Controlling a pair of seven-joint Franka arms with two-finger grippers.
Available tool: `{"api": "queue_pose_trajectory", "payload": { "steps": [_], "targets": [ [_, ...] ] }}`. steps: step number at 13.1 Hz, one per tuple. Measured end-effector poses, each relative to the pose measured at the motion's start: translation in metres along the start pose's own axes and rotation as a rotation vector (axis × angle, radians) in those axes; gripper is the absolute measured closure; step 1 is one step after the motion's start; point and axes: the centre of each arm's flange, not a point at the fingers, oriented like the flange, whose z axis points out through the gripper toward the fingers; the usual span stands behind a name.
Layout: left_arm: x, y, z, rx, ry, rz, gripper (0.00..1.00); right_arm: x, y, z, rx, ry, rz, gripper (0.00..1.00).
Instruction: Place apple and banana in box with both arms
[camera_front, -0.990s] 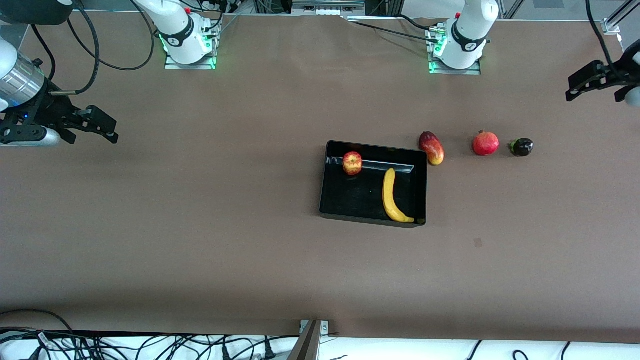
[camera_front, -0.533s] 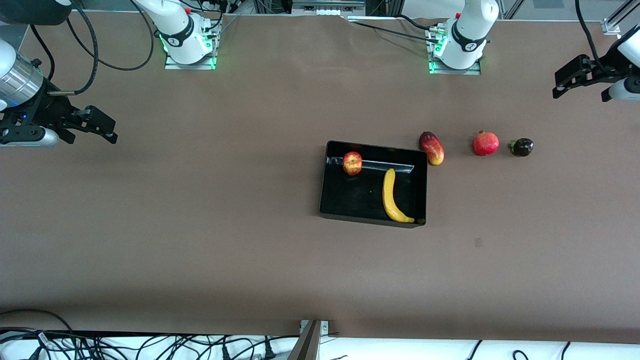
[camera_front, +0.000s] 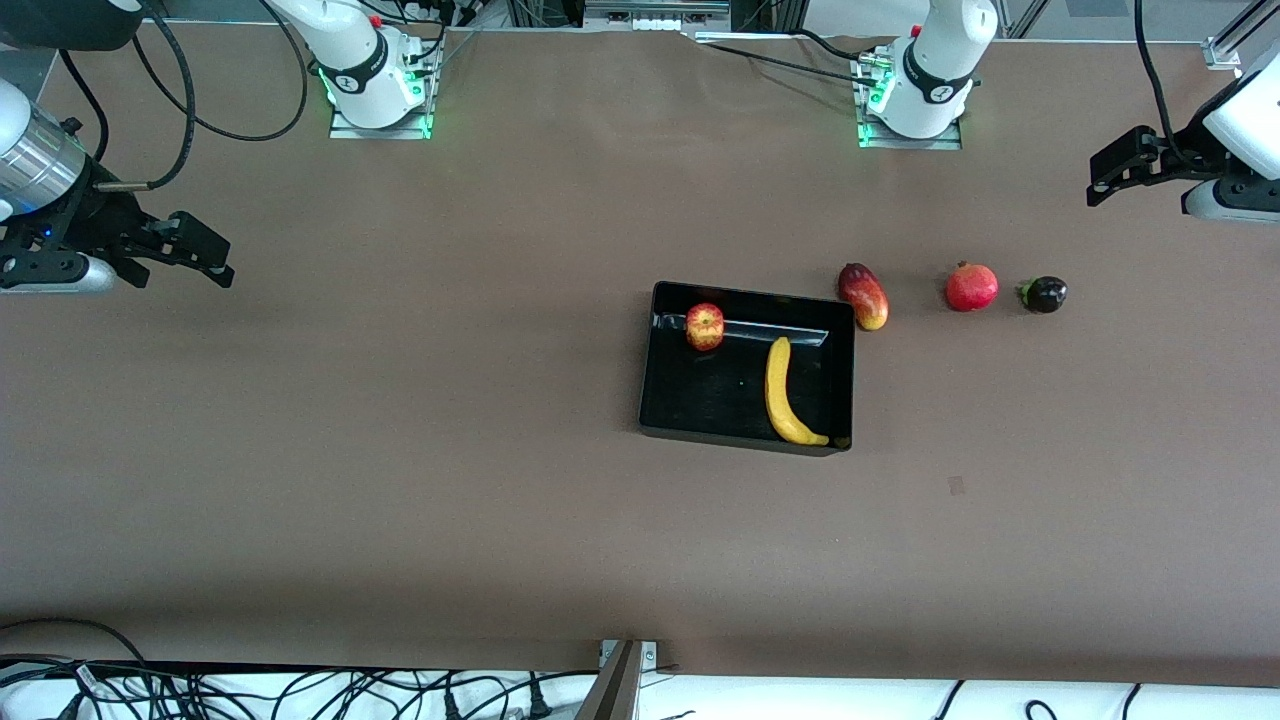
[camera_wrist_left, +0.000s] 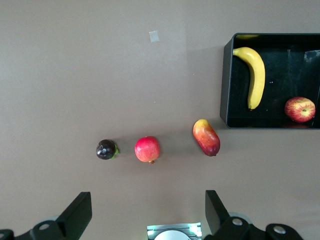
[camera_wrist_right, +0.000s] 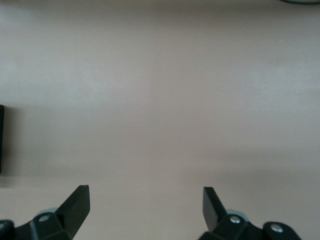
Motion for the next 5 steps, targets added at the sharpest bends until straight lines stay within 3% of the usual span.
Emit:
{"api": "queue_pose_trajectory", "payload": {
  "steps": [5],
  "targets": [
    [0.0010, 0.0002, 0.0007, -0.001, 0.001, -0.054, 0.00, 0.0002, 0.0028, 0.0000, 0.000, 0.000, 0.005, 0.00]
  ]
}}
